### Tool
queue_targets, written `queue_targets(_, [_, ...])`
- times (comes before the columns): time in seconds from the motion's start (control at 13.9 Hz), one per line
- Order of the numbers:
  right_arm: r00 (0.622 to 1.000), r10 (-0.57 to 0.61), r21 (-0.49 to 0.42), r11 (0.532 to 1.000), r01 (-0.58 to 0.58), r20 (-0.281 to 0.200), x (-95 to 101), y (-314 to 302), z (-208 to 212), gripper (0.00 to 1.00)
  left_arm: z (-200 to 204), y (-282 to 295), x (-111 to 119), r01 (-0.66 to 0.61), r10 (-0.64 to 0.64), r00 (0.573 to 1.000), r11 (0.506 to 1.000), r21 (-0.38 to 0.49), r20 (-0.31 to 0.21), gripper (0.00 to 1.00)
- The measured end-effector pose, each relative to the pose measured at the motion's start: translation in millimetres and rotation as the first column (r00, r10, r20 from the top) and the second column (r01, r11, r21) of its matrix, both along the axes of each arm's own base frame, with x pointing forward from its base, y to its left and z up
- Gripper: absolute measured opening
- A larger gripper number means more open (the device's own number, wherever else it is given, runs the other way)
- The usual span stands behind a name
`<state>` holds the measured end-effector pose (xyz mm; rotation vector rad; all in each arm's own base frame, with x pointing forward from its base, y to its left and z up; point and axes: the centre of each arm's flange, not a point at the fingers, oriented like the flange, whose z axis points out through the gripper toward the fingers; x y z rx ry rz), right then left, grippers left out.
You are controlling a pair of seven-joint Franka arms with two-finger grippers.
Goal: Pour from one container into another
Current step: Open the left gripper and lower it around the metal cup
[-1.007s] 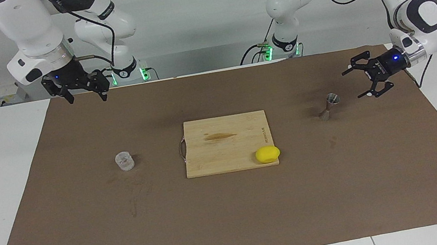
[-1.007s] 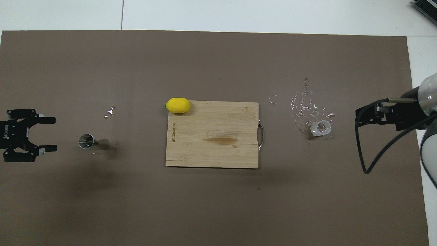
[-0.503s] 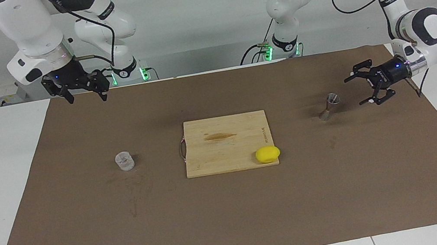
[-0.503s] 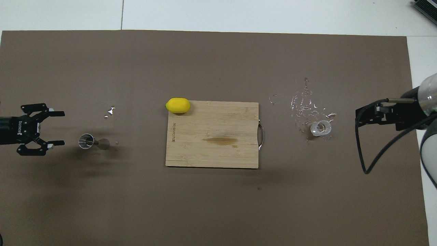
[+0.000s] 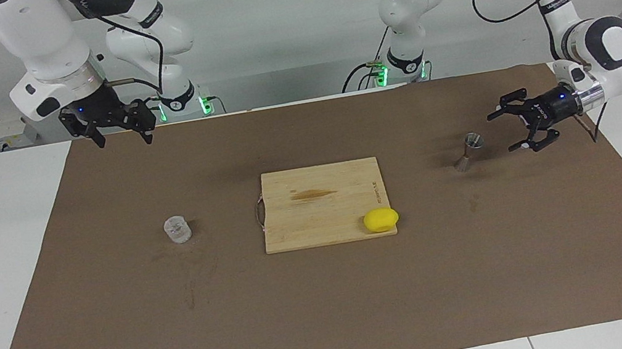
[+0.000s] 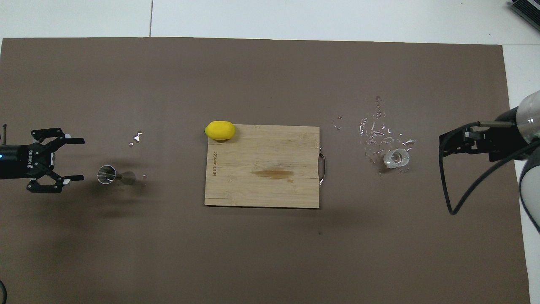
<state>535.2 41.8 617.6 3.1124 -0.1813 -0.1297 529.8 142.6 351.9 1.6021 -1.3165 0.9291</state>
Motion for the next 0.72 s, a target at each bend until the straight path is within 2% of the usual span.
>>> queue_targets(0.72, [1.000, 0.000, 0.000, 1.000, 0.000, 0.000, 0.0, 0, 0, 1.00, 17, 1, 14, 0.048, -0.049, 0.998, 0.999, 0.015, 0.044, 1.00])
